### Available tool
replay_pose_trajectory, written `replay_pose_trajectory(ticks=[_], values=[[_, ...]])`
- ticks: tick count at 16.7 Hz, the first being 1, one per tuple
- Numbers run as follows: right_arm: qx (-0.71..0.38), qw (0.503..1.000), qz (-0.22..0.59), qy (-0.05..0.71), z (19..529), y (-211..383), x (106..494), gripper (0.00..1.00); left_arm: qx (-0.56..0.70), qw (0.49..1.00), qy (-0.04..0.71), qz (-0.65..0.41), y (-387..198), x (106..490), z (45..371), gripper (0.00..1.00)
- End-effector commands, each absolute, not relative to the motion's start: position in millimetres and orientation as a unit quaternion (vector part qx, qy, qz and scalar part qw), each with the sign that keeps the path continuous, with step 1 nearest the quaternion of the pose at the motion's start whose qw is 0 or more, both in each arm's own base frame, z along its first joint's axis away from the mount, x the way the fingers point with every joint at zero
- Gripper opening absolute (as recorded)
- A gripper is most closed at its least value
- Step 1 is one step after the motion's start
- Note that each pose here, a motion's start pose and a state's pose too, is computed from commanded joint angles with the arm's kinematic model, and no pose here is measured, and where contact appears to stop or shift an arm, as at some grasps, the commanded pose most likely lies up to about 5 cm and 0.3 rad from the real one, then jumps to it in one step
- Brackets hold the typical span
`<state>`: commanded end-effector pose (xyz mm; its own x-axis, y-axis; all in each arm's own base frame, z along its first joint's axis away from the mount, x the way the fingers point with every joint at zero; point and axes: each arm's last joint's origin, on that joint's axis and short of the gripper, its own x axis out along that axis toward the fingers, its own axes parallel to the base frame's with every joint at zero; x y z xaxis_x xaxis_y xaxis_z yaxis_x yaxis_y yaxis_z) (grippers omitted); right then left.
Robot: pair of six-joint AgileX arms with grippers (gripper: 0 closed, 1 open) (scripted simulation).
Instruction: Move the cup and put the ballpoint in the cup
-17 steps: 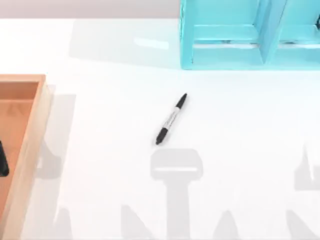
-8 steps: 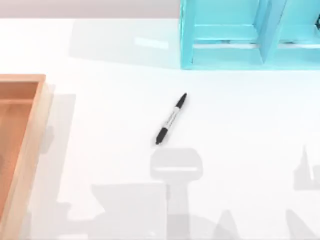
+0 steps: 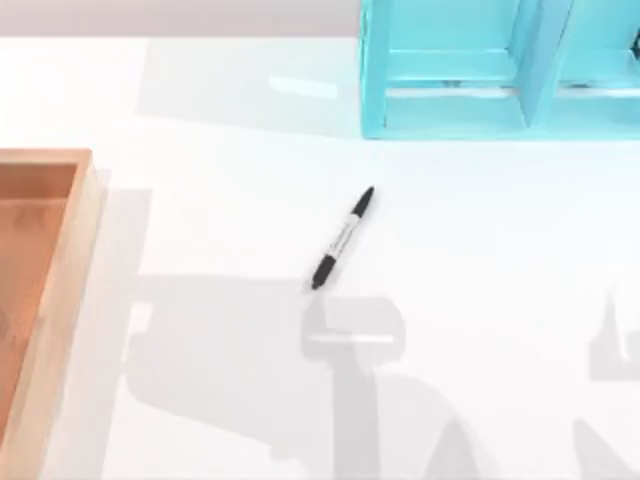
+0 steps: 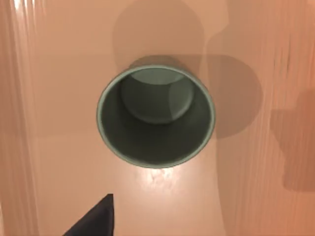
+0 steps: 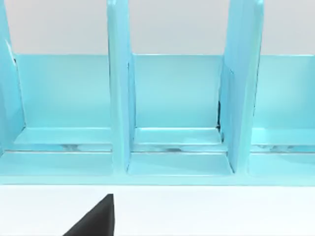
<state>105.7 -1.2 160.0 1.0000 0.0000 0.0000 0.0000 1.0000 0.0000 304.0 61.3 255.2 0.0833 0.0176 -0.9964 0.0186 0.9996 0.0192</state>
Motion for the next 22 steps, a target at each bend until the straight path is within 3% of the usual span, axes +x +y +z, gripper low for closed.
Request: replay_pose_trajectory(ticks=[4, 11, 19, 22], values=[[0.000, 1.000, 0.000, 0.000, 160, -1, 106, 1.00, 0.008, 0.707, 0.707, -0.007, 69, 320, 249, 1.00], [0.000, 1.000, 0.000, 0.000, 160, -1, 106, 1.00, 0.009, 0.706, 0.708, -0.008, 68, 321, 244, 1.00], [0.000, 1.000, 0.000, 0.000, 160, -1, 106, 1.00, 0.009, 0.710, 0.705, -0.006, 69, 323, 160, 1.00], [0.000, 1.000, 0.000, 0.000, 160, -1, 106, 1.00, 0.009, 0.707, 0.707, -0.007, 69, 321, 148, 1.00]])
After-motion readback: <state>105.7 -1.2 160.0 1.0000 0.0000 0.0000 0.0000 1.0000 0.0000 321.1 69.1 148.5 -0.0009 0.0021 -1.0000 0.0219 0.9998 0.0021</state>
